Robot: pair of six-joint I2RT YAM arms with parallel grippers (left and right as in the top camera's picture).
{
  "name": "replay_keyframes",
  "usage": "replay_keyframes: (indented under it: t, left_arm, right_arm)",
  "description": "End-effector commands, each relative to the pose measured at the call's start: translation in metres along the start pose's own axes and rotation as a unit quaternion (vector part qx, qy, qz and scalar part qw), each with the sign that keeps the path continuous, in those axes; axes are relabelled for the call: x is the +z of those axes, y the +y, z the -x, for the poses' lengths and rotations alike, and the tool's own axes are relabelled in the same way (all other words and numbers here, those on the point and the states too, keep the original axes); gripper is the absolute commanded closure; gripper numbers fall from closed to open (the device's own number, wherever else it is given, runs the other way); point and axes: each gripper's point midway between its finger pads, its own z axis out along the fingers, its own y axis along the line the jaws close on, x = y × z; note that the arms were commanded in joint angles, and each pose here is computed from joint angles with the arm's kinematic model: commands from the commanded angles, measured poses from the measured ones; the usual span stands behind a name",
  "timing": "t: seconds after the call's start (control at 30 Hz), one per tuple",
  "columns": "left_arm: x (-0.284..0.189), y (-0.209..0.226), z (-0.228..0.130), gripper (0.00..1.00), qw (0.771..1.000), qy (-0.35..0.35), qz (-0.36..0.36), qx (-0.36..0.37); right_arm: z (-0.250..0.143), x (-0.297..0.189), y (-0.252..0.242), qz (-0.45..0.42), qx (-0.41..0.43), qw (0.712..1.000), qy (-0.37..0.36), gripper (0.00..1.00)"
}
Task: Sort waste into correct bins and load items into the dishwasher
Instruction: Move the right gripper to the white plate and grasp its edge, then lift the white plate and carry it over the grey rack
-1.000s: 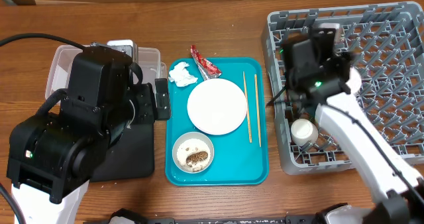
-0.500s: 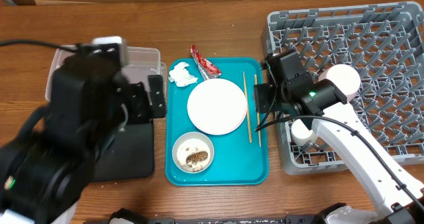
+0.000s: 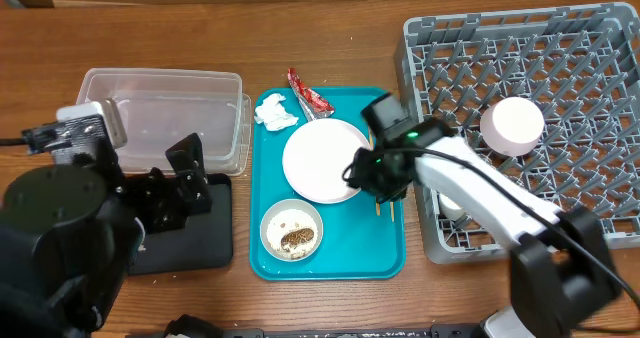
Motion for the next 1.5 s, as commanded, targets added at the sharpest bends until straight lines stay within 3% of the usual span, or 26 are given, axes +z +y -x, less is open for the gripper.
replay_keyframes:
  t: [0.0,0.13,0.6,0.93,1.0,1.3,1.47]
  left_arm:
    - [0.002,0.004,0.001,0.00,1.000,-0.001,0.013,-0.006]
    - [0.002,0.003,0.001,0.00,1.000,0.000,0.012,-0.006]
    - [0.004,0.003,0.001,0.00,1.000,0.002,0.013,-0.005]
    - [0.004,0.003,0.001,0.00,1.000,0.002,0.013,-0.005]
    - [0.004,0.003,0.001,0.00,1.000,0.002,0.013,-0.005]
    - [0.007,0.002,0.000,0.00,1.000,0.005,0.014,-0.004]
    - [0.009,0.002,0.000,0.00,1.000,0.008,0.016,-0.003]
  right_arm:
    - [-0.005,0.016,0.002,-0.009,0.044,0.999,0.012,0.52]
    - [0.001,0.022,0.001,-0.014,0.085,0.996,0.002,0.57]
    - [0.009,0.047,-0.017,-0.019,0.136,0.990,-0.026,0.60]
    - [0.020,0.047,-0.023,-0.033,0.135,0.989,-0.056,0.95]
    - [0.023,0.046,-0.025,-0.032,0.139,0.988,-0.058,0.96]
    - [0.069,0.002,-0.012,-0.004,0.097,0.986,-0.132,0.96]
    - [0.095,-0.048,0.007,0.022,0.023,0.979,-0.202,0.96]
